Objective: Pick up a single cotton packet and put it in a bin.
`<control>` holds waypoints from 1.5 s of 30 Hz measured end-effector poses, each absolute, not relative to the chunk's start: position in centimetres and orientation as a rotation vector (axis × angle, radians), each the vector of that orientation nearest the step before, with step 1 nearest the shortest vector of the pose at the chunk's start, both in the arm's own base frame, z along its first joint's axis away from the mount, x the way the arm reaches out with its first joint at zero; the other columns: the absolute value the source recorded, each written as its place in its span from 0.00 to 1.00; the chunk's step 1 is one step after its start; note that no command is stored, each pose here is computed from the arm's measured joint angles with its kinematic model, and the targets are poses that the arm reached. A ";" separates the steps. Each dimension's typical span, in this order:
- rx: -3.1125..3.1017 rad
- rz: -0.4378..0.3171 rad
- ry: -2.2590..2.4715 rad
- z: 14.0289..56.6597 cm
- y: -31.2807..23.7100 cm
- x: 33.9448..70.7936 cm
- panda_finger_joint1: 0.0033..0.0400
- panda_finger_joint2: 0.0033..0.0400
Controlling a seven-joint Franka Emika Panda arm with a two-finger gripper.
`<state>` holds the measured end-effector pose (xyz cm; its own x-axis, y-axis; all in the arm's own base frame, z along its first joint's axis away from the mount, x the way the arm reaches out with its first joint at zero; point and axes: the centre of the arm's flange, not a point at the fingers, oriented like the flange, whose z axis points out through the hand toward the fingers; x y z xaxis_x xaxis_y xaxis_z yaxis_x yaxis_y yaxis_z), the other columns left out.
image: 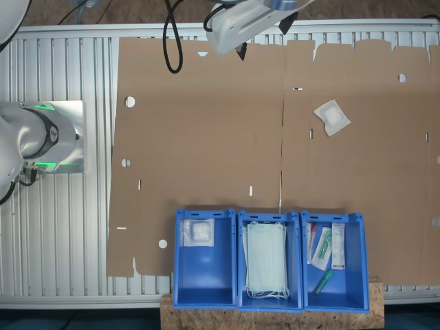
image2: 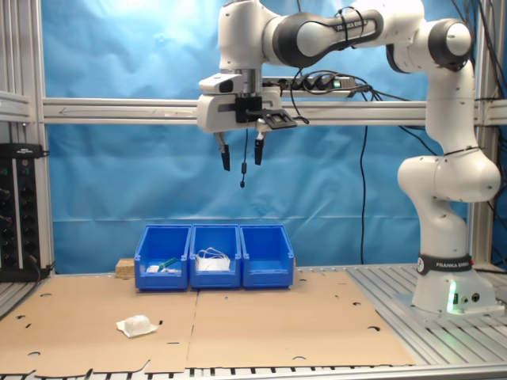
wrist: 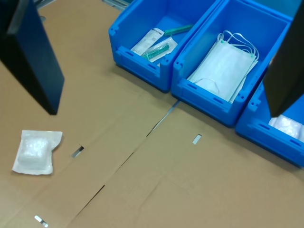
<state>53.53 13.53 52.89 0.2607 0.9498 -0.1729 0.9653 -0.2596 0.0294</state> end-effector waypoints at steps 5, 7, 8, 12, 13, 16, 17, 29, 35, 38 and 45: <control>2.386 -0.213 1.827 51.7 13.8 54.0 1.00 1.00; 2.383 -0.229 1.828 50.9 14.0 54.3 1.00 1.00; 2.382 -0.233 1.828 50.6 14.1 54.5 1.00 1.00; 2.375 -0.240 1.828 49.5 14.4 55.0 1.00 1.00; 2.373 -0.241 1.828 49.3 14.4 55.2 1.00 1.00; 2.367 -0.239 1.828 48.4 14.6 55.7 1.00 1.00; 2.365 -0.237 1.827 48.2 14.7 55.8 1.00 1.00; 2.347 -0.231 1.815 44.4 14.9 57.9 1.00 1.00; 2.338 -0.223 1.811 42.8 15.0 58.7 1.00 1.00; 2.334 -0.212 1.809 42.2 15.0 59.1 1.00 1.00; 2.328 -0.186 1.806 41.8 15.0 59.5 1.00 1.00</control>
<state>59.52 15.00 41.85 0.2506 0.9442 -0.2137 0.9680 -0.2405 0.0724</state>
